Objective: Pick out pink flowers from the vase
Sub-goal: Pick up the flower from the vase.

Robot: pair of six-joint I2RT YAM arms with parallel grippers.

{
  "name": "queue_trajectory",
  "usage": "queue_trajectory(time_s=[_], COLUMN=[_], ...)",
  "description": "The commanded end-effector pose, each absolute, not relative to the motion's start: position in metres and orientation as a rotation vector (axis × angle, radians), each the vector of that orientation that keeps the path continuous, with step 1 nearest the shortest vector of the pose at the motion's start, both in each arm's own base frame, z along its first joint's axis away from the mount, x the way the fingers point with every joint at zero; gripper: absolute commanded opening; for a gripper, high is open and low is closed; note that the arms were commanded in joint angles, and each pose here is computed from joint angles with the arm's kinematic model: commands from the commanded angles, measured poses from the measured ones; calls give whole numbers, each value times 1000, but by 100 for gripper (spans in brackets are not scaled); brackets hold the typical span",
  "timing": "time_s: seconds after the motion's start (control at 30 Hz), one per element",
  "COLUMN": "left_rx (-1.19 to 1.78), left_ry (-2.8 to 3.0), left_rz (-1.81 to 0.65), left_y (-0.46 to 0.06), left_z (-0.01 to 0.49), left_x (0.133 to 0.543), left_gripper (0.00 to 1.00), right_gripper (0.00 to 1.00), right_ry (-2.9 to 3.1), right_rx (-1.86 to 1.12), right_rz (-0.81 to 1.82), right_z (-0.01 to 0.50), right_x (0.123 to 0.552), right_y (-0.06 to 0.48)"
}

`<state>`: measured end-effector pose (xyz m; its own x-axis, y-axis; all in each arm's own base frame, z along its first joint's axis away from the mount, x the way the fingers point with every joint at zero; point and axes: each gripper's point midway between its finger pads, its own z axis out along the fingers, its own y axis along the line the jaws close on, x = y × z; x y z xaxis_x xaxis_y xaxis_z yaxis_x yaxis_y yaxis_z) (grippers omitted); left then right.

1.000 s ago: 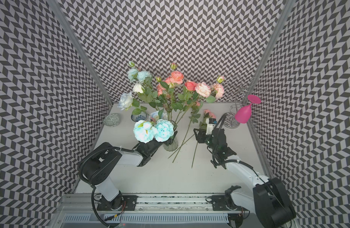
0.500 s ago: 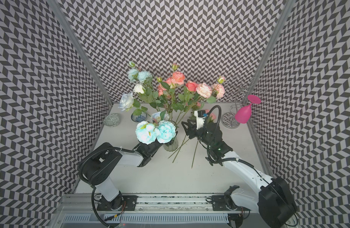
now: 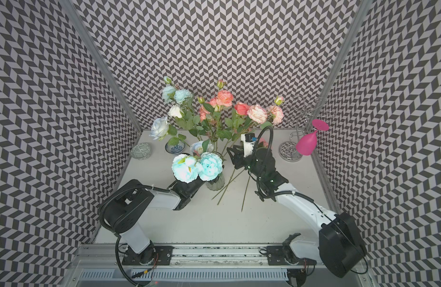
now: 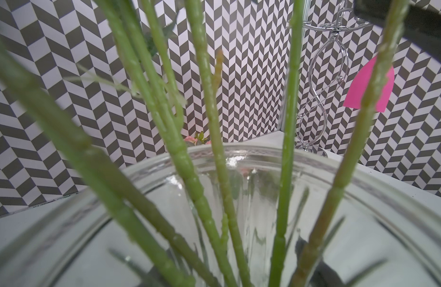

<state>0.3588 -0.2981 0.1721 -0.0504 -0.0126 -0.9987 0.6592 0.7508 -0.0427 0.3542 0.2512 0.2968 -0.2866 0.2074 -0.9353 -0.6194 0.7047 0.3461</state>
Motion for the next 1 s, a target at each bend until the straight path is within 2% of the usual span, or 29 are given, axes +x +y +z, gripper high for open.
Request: queue_trajectory(time_s=[0.0,0.27,0.47,0.57,0.83,0.97], left_rx=[579,578,580,578,579,577], left_ry=[1675,1680,1684,1687,1693,1694], left_rz=[-586,-585,-581,-578,-576,-567], left_y=[-296,-296,-296,-295,-295,-294], left_z=[133,131,130,129,126,126], left_x=[350,350,349,350,351,352], left_gripper=[0,0,0,0,0,0], right_gripper=[31,26,5,0,0,0], right_ry=[1604,1598,1577,1552,1473,1500], right_rx=[-336,-331,-311,-309,-251,-147], right_rz=[842,880,864,820,686,519], right_z=[318,319,330,346,411,437], right_x=[358,364,363,358,334,332], right_y=[255,263,259,249,209,173])
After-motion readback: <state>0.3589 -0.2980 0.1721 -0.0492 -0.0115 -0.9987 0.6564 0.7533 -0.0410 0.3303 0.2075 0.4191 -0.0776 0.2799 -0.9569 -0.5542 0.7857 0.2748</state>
